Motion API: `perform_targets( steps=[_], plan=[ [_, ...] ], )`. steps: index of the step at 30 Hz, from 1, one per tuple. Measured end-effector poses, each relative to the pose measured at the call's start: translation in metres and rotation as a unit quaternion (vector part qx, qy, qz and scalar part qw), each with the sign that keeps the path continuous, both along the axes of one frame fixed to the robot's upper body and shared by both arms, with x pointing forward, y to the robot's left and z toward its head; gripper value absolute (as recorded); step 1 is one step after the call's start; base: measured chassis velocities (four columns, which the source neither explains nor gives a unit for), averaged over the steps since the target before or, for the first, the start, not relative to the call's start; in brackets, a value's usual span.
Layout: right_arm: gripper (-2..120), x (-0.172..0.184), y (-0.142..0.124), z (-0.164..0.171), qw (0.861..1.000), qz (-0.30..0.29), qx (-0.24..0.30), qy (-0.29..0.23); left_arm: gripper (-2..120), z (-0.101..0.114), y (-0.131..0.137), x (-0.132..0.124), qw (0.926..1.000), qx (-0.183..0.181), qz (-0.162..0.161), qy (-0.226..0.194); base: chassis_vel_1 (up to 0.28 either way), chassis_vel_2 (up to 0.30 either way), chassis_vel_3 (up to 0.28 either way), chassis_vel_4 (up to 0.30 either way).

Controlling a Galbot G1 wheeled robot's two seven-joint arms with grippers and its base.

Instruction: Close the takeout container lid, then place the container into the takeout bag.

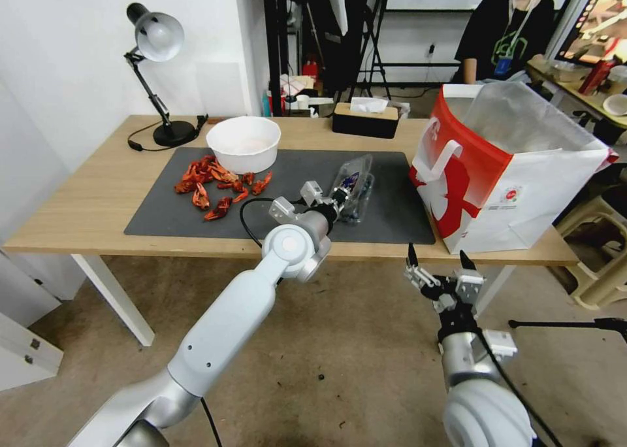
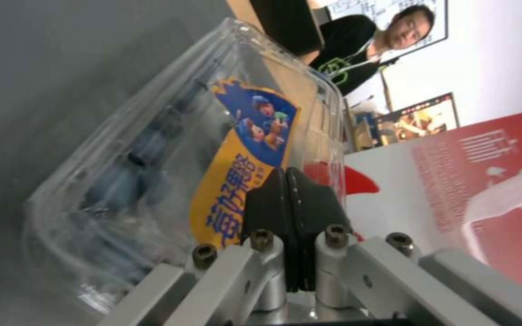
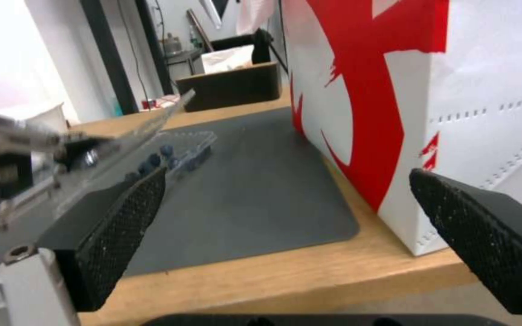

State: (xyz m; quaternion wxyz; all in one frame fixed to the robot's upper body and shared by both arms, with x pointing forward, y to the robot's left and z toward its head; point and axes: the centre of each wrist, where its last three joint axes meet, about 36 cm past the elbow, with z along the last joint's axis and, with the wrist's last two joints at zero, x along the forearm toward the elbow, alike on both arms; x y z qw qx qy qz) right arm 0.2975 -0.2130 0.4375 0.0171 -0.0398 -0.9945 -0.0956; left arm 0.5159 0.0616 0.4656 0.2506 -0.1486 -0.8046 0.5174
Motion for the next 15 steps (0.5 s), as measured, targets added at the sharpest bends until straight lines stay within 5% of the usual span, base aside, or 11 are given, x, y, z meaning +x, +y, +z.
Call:
perform_targets(
  steps=[15],
  plan=[
    [100,0.059,-0.016,0.045,0.989,0.034,0.132,0.065,0,-0.009,-0.008,-0.002,0.9993,0.037,-0.008,-0.006,0.0,0.0,0.0,0.0]
  ],
)
